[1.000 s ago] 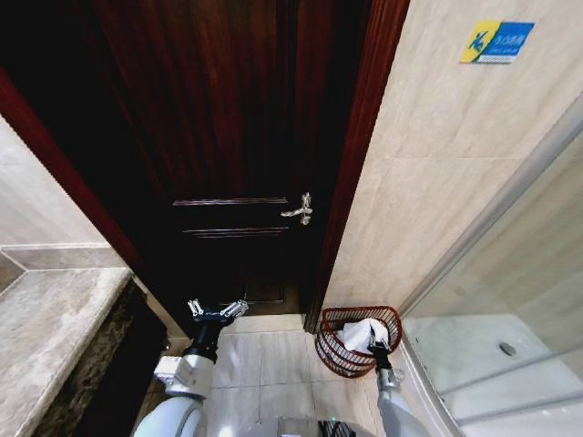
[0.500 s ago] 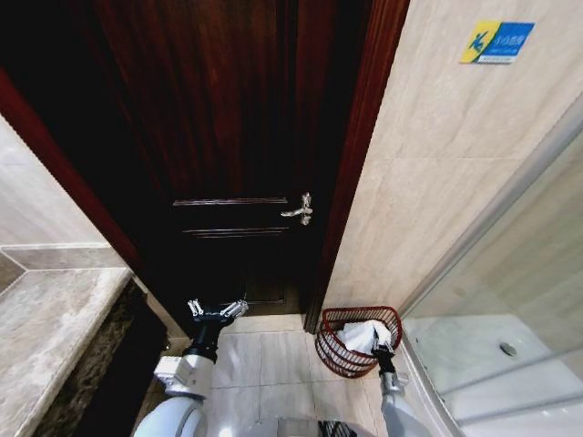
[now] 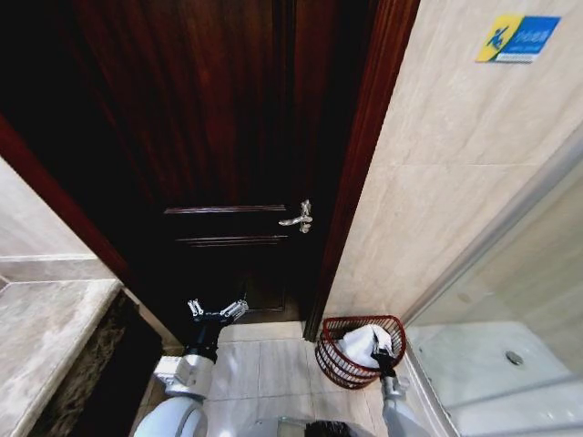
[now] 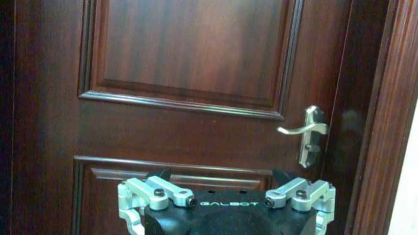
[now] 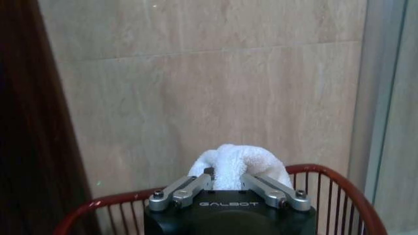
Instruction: Discard the used towel into the hamper.
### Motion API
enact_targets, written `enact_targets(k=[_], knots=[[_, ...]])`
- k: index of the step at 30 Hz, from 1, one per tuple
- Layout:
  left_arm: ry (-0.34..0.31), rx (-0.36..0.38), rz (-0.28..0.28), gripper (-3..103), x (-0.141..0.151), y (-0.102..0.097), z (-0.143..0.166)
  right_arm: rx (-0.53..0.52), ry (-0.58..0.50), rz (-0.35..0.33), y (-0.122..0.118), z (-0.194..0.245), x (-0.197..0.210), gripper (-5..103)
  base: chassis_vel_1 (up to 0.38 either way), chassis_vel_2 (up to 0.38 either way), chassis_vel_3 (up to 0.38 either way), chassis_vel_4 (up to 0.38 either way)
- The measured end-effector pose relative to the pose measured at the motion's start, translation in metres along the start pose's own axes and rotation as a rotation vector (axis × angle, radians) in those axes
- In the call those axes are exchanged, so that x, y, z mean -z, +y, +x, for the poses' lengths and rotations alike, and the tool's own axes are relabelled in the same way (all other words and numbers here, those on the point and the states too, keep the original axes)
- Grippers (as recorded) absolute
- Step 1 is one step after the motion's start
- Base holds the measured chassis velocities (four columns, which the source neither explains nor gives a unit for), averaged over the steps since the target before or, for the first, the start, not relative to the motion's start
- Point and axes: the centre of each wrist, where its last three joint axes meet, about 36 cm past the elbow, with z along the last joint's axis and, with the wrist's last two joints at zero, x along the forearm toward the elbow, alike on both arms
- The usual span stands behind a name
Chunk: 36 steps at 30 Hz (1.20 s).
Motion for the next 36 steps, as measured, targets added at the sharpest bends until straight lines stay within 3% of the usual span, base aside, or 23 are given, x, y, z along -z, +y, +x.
enact_targets(k=[6, 8, 22, 25, 28, 36], knots=[[0.0, 0.0, 0.0, 100, 0.0, 0.0, 0.0, 0.03, 0.062, 0.003, -0.001, 0.011, -0.006, 6, 0.025, -0.011, -0.009, 0.005], [0.0, 0.0, 0.0, 100, 0.0, 0.0, 0.0, 0.02, 0.091, -0.031, -0.001, 0.013, -0.005, 6, 0.0, 0.0, 0.0, 0.0], [0.0, 0.0, 0.0, 100, 0.0, 0.0, 0.0, 0.008, 0.065, -0.111, 0.01, -0.018, 0.025, 6, 0.0, 0.0, 0.0, 0.0], [0.0, 0.0, 0.0, 100, 0.0, 0.0, 0.0, 0.007, 0.096, -0.127, 0.014, -0.023, 0.04, 6, 0.0, 0.0, 0.0, 0.0], [0.0, 0.0, 0.0, 100, 0.0, 0.0, 0.0, -0.009, 0.193, -0.183, 0.028, -0.027, 0.064, 6, 0.0, 0.0, 0.0, 0.0], [0.0, 0.0, 0.0, 100, 0.0, 0.0, 0.0, -0.014, 0.321, -0.185, 0.036, -0.036, 0.089, 6, 0.0, 0.0, 0.0, 0.0]])
